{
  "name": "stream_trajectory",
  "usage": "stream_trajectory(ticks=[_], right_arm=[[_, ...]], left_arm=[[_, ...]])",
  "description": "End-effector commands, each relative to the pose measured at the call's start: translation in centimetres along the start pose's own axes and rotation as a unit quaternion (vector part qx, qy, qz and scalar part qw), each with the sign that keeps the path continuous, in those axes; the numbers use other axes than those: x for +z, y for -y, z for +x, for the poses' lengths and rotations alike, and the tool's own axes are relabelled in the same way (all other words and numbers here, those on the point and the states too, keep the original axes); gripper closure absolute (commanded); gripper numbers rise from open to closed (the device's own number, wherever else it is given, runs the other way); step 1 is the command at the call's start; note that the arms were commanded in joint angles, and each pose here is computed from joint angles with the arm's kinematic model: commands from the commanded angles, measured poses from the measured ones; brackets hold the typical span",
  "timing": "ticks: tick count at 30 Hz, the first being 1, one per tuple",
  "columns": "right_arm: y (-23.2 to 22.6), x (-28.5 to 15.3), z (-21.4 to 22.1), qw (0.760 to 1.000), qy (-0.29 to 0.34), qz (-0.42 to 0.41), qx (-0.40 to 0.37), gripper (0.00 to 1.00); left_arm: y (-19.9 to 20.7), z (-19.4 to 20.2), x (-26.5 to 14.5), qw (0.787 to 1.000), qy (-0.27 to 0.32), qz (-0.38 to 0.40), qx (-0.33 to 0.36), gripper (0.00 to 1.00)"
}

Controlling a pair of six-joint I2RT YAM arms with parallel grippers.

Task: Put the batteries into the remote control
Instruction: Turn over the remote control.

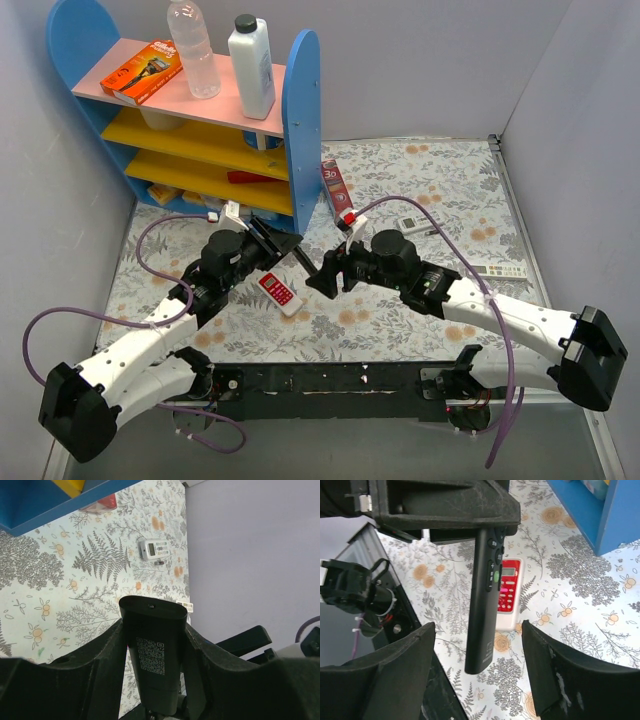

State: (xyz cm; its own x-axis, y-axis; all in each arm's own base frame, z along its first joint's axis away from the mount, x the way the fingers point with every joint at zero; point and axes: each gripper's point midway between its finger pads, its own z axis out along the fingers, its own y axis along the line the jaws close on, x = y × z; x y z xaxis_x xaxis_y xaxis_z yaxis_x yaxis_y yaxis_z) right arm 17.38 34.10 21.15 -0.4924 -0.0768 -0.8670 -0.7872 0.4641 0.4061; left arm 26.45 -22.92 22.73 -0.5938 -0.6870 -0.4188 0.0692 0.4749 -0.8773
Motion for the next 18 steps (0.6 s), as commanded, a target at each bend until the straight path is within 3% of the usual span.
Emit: stream_trajectory(ticks=[1, 3, 4, 6, 10, 11, 13, 14, 17, 18], right_arm=[[0.4, 0.8, -1.2, 0.999, 0.012, 0.032, -0.032, 0.3], [0.4, 1.0, -0.9, 0.999, 0.008, 0.035, -0.035, 0.37], [0.5, 1.0, -0.8, 0.999, 0.006, 0.036, -0.035, 0.47], [0.7, 1.2, -0.6, 0.999, 0.001, 0.043, -0.032, 0.56], [0.8, 1.3, -0.3, 0.999, -0.005, 0.042, -0.028, 0.83], [0.6, 1.2, -0.4, 0.999, -0.003, 0.039, -0.026, 0.88], [0.3, 1.1, -0.7, 0.999, 0.002, 0.034, -0.022, 0.97], [0.0, 1.0, -1.0, 0.999, 0.007, 0.027, -0.021, 0.99], [-0.7, 0.7, -1.7, 1.0, 0.014, 0.018, -0.008, 0.99], [-0.9, 0.4, -2.2, 1.0, 0.018, 0.015, -0.006, 0.99]], left_arm=[[0.5, -0.6, -0.2, 1.0, 0.007, -0.011, 0.0, 1.0], [0.4, -0.6, -0.3, 1.0, 0.006, -0.012, 0.002, 1.0], [0.4, -0.6, -0.3, 1.0, 0.006, -0.013, 0.003, 1.0], [0.5, -0.6, -0.4, 1.0, 0.005, -0.012, 0.003, 1.0], [0.6, -0.7, -0.6, 1.0, 0.008, -0.009, 0.006, 0.99], [0.6, -0.7, -0.7, 1.0, 0.008, -0.009, 0.007, 0.81], [0.8, -1.1, -1.0, 1.0, 0.017, -0.004, 0.014, 0.65], [0.8, -1.2, -1.0, 1.0, 0.021, -0.003, 0.019, 0.5], [1.4, -1.9, -1.7, 0.998, 0.039, 0.016, 0.037, 0.35], [1.4, -2.0, -2.0, 0.998, 0.043, 0.02, 0.042, 0.26]])
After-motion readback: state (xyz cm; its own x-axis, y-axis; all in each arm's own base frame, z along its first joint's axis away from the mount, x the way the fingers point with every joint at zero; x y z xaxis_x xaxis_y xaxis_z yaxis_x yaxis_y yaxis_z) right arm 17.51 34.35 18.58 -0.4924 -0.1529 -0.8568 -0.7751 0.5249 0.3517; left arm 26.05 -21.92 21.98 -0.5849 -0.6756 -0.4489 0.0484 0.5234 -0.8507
